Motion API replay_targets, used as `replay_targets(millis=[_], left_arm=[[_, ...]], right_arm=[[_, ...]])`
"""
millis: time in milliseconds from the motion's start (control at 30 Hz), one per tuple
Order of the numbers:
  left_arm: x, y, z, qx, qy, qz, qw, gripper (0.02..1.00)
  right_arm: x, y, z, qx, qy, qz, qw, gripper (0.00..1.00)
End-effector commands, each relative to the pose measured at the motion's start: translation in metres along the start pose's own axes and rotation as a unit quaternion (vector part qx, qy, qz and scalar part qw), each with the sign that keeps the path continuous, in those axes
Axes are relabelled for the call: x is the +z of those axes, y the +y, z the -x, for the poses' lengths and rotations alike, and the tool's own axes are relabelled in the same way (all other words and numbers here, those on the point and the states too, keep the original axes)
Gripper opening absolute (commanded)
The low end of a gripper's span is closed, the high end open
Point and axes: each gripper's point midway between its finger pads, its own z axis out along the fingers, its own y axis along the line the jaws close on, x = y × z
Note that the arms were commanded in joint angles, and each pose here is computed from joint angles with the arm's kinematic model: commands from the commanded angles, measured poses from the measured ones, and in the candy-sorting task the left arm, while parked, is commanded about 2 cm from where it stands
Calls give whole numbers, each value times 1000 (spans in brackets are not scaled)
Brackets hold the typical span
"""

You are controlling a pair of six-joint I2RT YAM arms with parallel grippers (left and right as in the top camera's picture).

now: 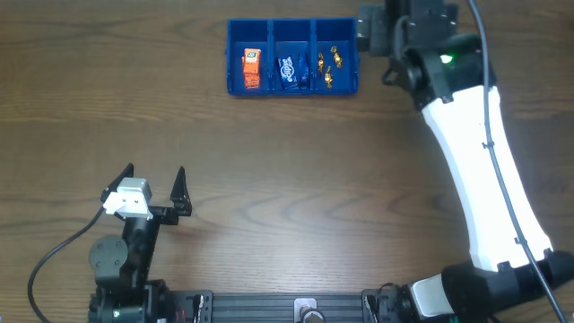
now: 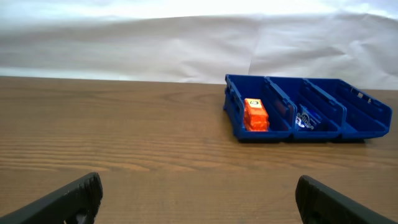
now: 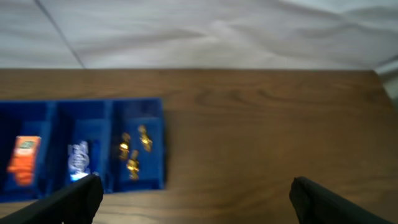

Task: Sort Candies Into Trays

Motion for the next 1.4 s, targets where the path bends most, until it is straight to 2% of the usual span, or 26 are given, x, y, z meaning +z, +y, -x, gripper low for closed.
replay_targets(millis=[33,267,333,467,633,767,867,900,1000,1100,1300,1400], left_arm=[[1,-3,-16,-5,23,-11,1000,996],[1,-3,-16,-5,23,-11,1000,998],[1,-3,-16,-5,23,-11,1000,998],[1,-3,-16,-5,23,-11,1000,998],[1,-3,-16,-5,23,-11,1000,998],[1,-3,-16,-5,23,-11,1000,998],[1,-3,-16,-5,23,-11,1000,998],[1,-3,-16,-5,23,-11,1000,996],[1,-3,-16,-5,23,-11,1000,998],[1,-3,-16,-5,23,-11,1000,998],[1,-3,-16,-5,23,-11,1000,998],[1,-3,-16,-5,23,-11,1000,996]], right_arm=[[-27,-33,-2,10,-23,-22,999,1000],[-63,-75,-31,48,-57,-33,997,1000],[-75,-86,-66,62,-70,-24,995,998],[-89,-95,-103,82,-92,-4,992,998],[-102,-115,-146,102,-138,-11,985,996],[-102,-115,-172,77,-182,-16,980,998],[-96,-111,-183,79,-220,-8,972,998],[-96,-108,-185,78,-235,1,969,998],[-93,-84,-189,62,-283,65,955,998],[-83,-72,-199,55,-301,93,947,998],[-61,-67,-224,55,-308,95,945,998],[-51,-70,-237,60,-308,79,946,998]])
